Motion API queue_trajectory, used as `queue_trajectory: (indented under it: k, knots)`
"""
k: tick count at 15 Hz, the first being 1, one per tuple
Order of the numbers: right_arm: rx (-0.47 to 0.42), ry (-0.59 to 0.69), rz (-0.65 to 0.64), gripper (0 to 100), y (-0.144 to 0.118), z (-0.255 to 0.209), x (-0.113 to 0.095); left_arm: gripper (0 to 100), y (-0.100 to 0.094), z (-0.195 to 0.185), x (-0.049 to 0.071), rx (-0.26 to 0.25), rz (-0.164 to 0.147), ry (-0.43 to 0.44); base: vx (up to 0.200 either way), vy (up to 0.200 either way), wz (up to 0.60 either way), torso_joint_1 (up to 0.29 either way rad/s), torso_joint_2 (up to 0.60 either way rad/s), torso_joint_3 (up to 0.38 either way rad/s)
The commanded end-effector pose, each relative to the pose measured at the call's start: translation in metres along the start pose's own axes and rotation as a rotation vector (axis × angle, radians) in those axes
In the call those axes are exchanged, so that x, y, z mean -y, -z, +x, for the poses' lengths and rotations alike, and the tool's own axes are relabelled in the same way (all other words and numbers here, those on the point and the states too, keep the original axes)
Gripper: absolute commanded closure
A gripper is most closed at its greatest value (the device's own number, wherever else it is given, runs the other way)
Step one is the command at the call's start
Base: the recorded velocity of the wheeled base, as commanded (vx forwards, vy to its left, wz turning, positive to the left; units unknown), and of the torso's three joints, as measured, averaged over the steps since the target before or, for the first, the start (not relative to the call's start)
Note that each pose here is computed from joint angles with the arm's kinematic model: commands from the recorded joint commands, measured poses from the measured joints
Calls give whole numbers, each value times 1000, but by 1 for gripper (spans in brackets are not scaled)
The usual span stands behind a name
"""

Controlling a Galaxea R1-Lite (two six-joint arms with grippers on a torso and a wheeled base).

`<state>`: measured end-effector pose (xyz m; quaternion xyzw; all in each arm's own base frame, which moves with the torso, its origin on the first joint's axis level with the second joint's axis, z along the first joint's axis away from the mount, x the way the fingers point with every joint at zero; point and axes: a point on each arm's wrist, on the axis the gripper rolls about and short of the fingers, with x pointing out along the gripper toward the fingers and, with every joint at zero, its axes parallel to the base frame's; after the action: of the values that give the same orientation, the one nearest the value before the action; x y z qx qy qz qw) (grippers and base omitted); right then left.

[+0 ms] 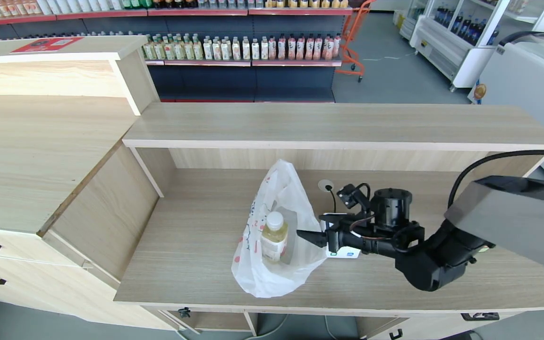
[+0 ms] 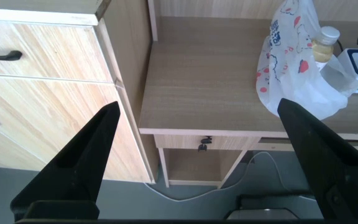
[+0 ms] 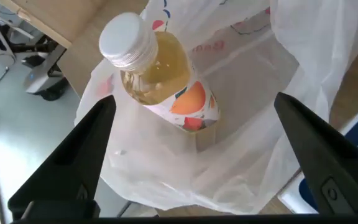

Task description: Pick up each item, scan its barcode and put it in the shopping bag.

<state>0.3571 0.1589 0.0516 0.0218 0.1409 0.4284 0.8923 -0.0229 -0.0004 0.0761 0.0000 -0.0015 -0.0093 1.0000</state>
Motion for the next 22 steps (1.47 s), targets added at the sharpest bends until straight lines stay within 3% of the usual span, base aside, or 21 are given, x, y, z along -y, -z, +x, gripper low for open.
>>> queue_trajectory:
  k: [1,3,4,6,8,9,13,16,18,22]
  knots:
    - [54,126,18,0,-32,-97,-6,0,0,0,0,0,0,0,0,0,0,0,0,0]
    - [67,231,38,0,-45,-145,-17,0,0,0,0,0,0,0,0,0,0,0,0,0]
    - [45,445,73,0,-45,-187,-32,0,0,0,0,0,0,0,0,0,0,0,0,0]
    - [35,650,116,0,-26,-238,-66,0,0,0,0,0,0,0,0,0,0,0,0,0]
    - [48,694,134,0,-2,-269,-93,0,0,0,0,0,0,0,0,0,0,0,0,0]
    - [106,744,121,0,19,-298,-119,0,0,0,0,0,0,0,0,0,0,0,0,0]
    - [151,832,109,0,74,-341,-176,0,0,0,0,0,0,0,0,0,0,0,0,0]
    - [279,864,55,0,85,-349,-189,0,0,0,0,0,2,0,0,0,0,0,0,0]
    - [299,923,41,0,84,-350,-188,0,0,0,0,0,0,0,0,0,0,0,0,0]
    - [239,936,-31,0,86,-350,-188,0,0,0,0,0,0,0,0,0,0,0,0,0]
